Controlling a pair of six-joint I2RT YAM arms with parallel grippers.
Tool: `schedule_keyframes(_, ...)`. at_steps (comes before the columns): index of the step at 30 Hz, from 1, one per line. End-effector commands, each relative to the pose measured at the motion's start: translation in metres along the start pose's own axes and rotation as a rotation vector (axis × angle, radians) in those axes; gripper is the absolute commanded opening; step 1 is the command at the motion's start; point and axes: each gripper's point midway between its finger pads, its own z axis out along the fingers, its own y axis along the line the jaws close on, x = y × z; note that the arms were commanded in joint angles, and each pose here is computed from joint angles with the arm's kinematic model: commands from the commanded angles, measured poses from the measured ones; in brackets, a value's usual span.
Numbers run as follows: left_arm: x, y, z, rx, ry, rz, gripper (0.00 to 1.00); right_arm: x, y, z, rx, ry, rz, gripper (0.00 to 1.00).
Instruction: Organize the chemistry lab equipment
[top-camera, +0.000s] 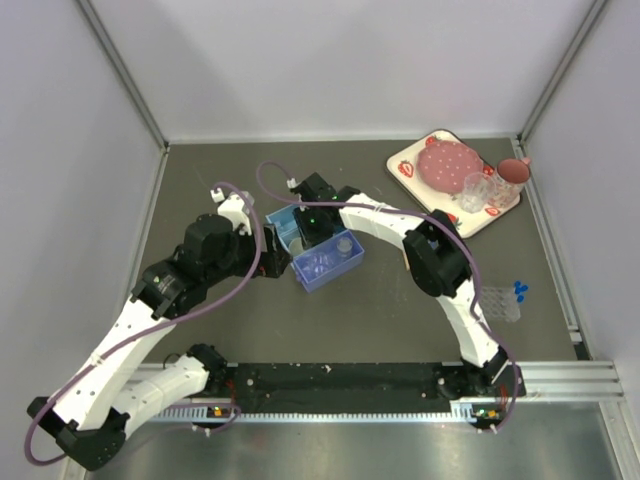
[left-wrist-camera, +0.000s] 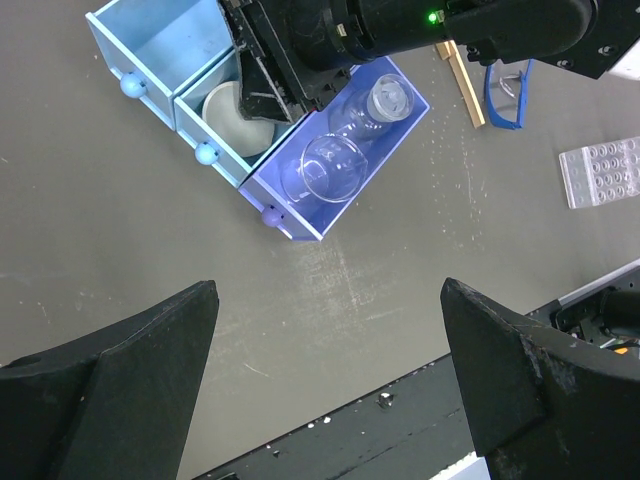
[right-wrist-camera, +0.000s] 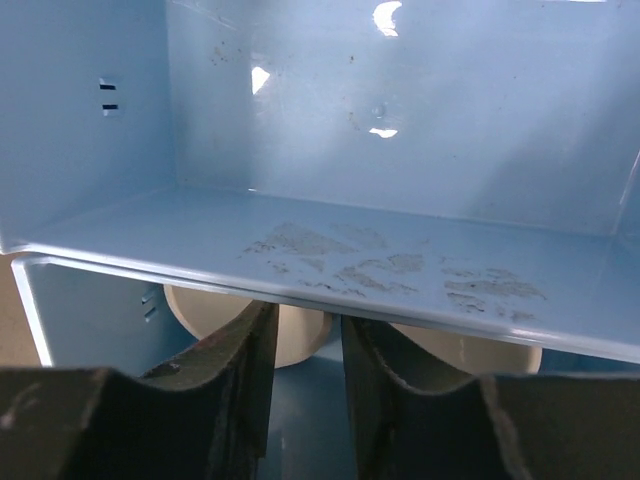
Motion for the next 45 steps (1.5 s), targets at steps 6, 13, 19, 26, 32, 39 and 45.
schedule_keyframes(6, -0.006, -0.004, 0.005, 0.016, -0.016, -0.006, 0.99, -0.031, 0.016, -0.036, -0.03, -0.094, -0.018, 0.34)
schedule_keyframes(13, -0.003, -0.001, 0.008, 0.007, -0.009, 0.0, 0.99, -0.048, 0.025, -0.089, -0.042, -0.182, -0.011, 0.35)
schedule_keyframes(19, -0.003, -0.002, 0.01, 0.011, -0.006, 0.006, 0.99, -0.057, 0.022, -0.156, -0.001, -0.29, 0.012, 0.39)
schedule_keyframes(26, -0.003, -0.002, 0.012, 0.011, -0.003, 0.014, 0.99, -0.034, -0.026, -0.212, 0.098, -0.361, 0.114, 0.4)
schedule_keyframes(32, -0.006, -0.004, 0.011, 0.017, -0.017, 0.018, 0.99, -0.001, -0.089, -0.208, 0.193, -0.318, 0.22, 0.4)
schedule_keyframes(39, -0.006, -0.009, 0.005, 0.05, -0.018, 0.019, 0.99, 0.012, -0.14, -0.185, 0.264, -0.269, 0.296, 0.5)
schedule_keyframes(45, -0.002, -0.007, 0.002, 0.053, -0.017, 0.024, 0.99, 0.013, -0.17, -0.154, 0.263, -0.209, 0.34, 0.6)
